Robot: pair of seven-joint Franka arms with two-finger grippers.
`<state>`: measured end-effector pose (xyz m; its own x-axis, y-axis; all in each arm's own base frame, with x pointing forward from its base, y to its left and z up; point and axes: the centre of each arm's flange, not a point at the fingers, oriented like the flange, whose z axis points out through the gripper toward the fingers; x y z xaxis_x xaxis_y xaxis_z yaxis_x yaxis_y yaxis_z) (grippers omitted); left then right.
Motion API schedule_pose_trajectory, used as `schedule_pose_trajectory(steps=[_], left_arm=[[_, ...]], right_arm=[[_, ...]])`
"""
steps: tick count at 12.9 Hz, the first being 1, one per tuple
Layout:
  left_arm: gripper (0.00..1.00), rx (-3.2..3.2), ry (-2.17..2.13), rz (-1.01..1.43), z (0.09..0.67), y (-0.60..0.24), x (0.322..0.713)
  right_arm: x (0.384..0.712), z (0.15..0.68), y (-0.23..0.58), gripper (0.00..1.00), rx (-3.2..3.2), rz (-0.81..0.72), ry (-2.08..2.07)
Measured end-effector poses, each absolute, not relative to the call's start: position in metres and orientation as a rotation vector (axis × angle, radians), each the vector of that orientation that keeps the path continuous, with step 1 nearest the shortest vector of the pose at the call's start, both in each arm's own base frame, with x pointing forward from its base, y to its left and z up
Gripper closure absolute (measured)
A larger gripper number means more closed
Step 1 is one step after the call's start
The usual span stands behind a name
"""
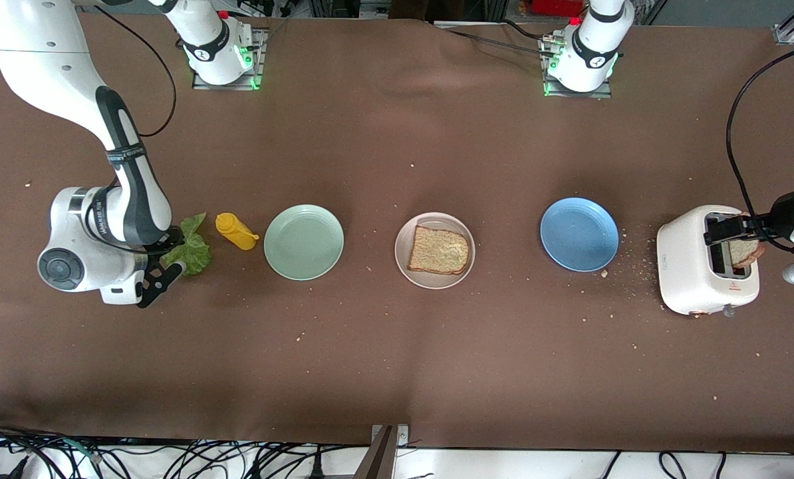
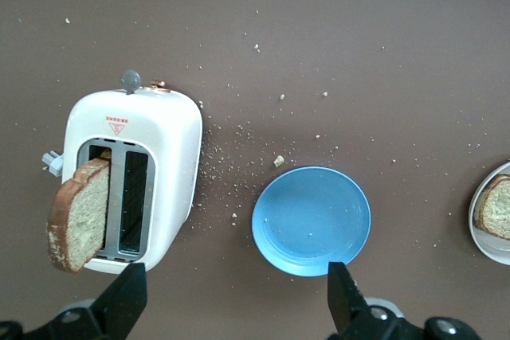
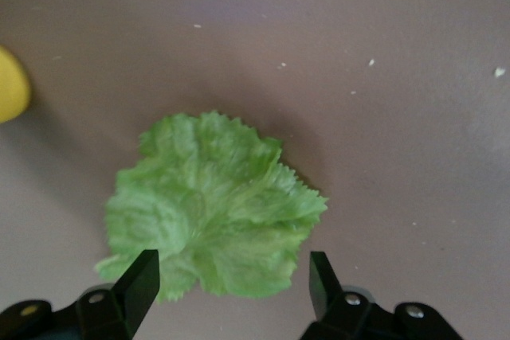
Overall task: Make sandwich in beige plate with both arms
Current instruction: 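Grasp the green lettuce leaf with the right gripper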
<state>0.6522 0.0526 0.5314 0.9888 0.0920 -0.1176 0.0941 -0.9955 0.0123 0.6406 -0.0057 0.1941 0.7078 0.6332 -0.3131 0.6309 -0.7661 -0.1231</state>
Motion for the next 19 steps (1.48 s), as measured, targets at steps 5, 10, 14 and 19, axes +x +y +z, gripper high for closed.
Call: schedule_pose_trajectory(steps=[5, 10, 14, 19], left_arm=[[0.0, 3.114, 0.141, -0.195, 0.531, 0.051, 0.651], [0.0, 3.113, 0.137, -0.197, 0.531, 0.049, 0.651], [0.0, 3.113, 0.136, -0.203, 0.53, 0.049, 0.651], [0.0, 3.113, 0.136, -0.204, 0.53, 0.049, 0.651]], right_arm=[[0.623, 0.18, 0.003, 0.34, -2.963, 0.55, -0.953], [0.618, 0.178, 0.006, 0.89, -2.97, 0.564, -0.929], [0.618, 0.178, 0.008, 0.96, -2.972, 0.565, -0.925], [0.633, 0.22, 0.011, 0.96, -2.966, 0.617, -0.912]])
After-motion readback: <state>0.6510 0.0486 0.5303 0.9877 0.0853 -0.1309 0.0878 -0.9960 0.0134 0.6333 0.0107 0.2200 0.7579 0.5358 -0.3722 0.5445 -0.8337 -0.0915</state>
